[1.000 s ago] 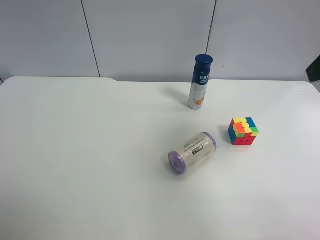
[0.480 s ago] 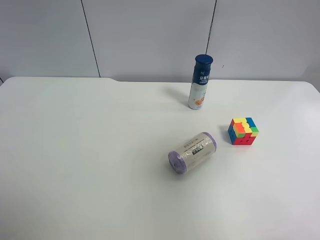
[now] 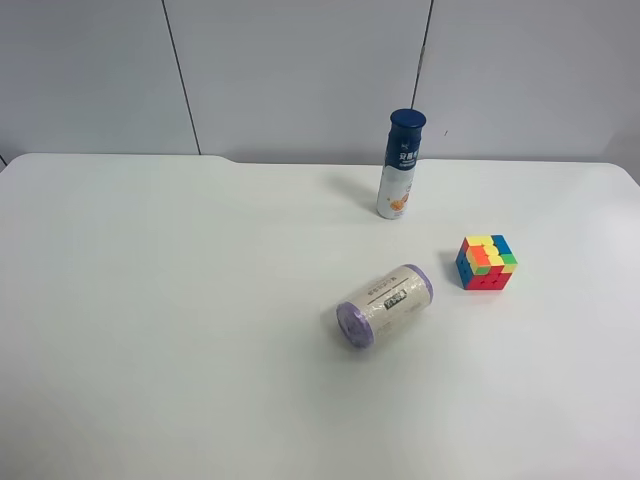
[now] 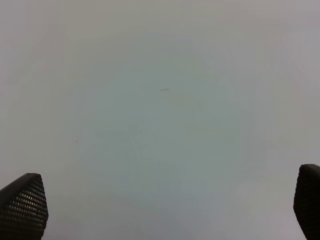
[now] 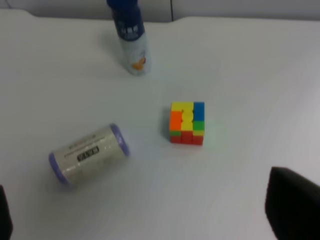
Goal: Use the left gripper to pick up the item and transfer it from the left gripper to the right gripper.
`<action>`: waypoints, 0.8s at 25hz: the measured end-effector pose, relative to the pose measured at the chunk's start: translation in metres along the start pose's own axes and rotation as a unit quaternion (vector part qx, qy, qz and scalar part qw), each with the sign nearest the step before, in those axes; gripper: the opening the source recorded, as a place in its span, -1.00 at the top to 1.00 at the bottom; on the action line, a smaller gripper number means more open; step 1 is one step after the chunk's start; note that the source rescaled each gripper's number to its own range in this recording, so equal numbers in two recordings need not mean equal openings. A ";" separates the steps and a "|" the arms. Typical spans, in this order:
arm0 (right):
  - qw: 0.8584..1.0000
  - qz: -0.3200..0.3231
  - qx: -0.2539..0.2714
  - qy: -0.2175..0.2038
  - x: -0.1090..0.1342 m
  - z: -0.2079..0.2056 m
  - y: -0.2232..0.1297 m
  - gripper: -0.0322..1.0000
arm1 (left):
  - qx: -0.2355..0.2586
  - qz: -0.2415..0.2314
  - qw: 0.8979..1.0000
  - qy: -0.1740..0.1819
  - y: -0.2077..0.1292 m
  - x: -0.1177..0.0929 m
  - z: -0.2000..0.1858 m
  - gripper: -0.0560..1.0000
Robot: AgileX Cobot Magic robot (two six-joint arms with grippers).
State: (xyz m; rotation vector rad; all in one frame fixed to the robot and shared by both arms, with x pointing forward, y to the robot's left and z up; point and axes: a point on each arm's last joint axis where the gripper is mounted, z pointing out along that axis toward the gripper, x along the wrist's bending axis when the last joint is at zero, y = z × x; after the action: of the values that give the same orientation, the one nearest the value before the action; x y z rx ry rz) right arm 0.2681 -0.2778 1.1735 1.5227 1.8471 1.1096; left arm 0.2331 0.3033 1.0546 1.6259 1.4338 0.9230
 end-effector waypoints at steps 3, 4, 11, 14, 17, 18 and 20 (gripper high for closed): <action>1.000 0.005 0.025 0.000 -0.003 0.012 -0.030 -1.00 | 0.000 0.000 1.000 0.000 0.000 0.000 0.000 -1.00; 0.999 0.007 0.034 0.000 -0.004 0.017 -0.041 -1.00 | 0.000 0.000 1.000 0.000 0.000 0.000 0.000 -1.00; 1.000 0.012 0.022 -0.003 -0.010 0.040 -0.101 -1.00 | 0.000 0.000 1.000 0.000 0.000 0.000 0.000 -1.00; 1.000 0.009 -0.012 -0.005 -0.010 0.041 -0.114 -1.00 | 0.000 0.000 1.000 0.000 0.000 0.000 0.000 -1.00; 0.998 0.000 -0.057 -0.011 -0.010 0.034 -0.118 -1.00 | 0.000 0.000 1.000 0.000 0.000 0.000 0.000 -1.00; 0.998 -0.002 -0.063 -0.013 -0.010 0.032 -0.119 -1.00 | 0.000 0.000 1.000 0.000 0.000 0.000 0.000 -1.00; 0.998 -0.009 -0.062 -0.027 -0.013 0.032 -0.120 -1.00 | 0.000 0.000 1.000 0.000 0.000 0.000 0.000 -1.00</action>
State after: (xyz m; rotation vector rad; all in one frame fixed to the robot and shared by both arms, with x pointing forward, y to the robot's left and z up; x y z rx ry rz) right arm 0.2304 -0.2864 1.0550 1.4492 1.7187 1.1424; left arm 0.2331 0.3033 1.0546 1.6259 1.4338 0.9230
